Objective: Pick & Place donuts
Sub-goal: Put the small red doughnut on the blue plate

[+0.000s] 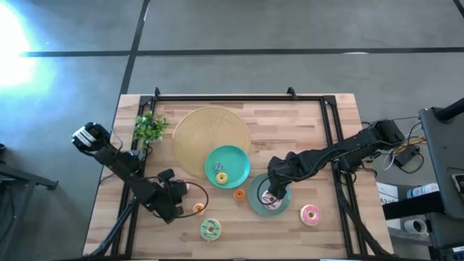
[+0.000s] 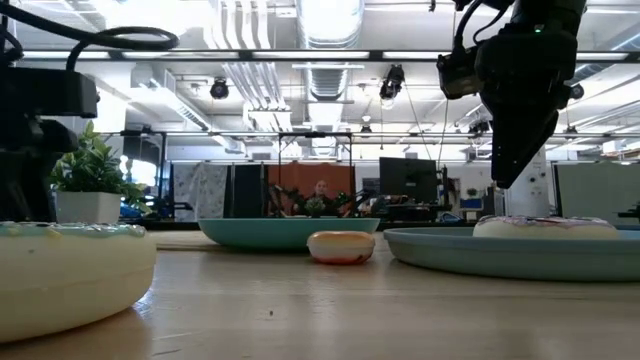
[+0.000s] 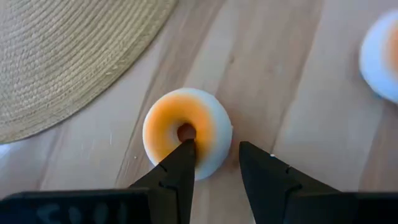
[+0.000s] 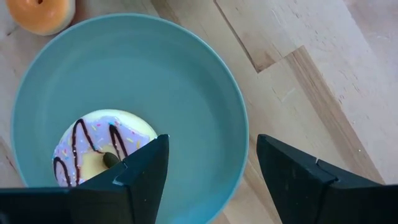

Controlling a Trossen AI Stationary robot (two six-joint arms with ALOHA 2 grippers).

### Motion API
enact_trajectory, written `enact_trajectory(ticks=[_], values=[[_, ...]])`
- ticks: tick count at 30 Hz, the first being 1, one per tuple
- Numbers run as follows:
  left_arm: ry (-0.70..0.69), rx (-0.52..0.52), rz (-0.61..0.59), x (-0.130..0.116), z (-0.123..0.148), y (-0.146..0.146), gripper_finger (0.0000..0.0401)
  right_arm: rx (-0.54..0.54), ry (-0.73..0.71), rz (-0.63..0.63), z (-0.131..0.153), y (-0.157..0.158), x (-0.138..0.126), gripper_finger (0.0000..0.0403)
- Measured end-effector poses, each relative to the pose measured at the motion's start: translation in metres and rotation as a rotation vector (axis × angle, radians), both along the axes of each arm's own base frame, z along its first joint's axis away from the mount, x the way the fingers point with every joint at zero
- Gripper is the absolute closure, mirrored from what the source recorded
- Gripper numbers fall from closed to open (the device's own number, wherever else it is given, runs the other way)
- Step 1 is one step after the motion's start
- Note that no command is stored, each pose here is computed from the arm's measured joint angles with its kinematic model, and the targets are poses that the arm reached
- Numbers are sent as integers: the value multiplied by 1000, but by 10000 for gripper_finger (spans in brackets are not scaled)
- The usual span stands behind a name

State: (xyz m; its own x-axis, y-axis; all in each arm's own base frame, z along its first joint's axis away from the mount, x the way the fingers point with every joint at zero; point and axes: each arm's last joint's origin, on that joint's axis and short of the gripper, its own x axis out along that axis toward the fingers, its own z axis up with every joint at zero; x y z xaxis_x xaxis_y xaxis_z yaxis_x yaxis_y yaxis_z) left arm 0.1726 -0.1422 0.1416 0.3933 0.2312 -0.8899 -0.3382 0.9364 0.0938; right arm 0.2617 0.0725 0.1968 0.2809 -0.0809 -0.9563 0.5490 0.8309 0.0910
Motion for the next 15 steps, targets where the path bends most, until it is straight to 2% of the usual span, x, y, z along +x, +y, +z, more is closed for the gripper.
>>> enact_trajectory(ticks=[5, 13, 15], values=[[-44, -29, 35, 1, -9, 6, 307, 0, 0, 0, 0, 0, 0, 168], [-90, -22, 90, 3, -13, 12, 390, -1, 0, 0, 0, 0, 0, 168], [-101, -41, 124, 3, -12, 12, 396, 1, -5, 0, 0, 0, 0, 168]])
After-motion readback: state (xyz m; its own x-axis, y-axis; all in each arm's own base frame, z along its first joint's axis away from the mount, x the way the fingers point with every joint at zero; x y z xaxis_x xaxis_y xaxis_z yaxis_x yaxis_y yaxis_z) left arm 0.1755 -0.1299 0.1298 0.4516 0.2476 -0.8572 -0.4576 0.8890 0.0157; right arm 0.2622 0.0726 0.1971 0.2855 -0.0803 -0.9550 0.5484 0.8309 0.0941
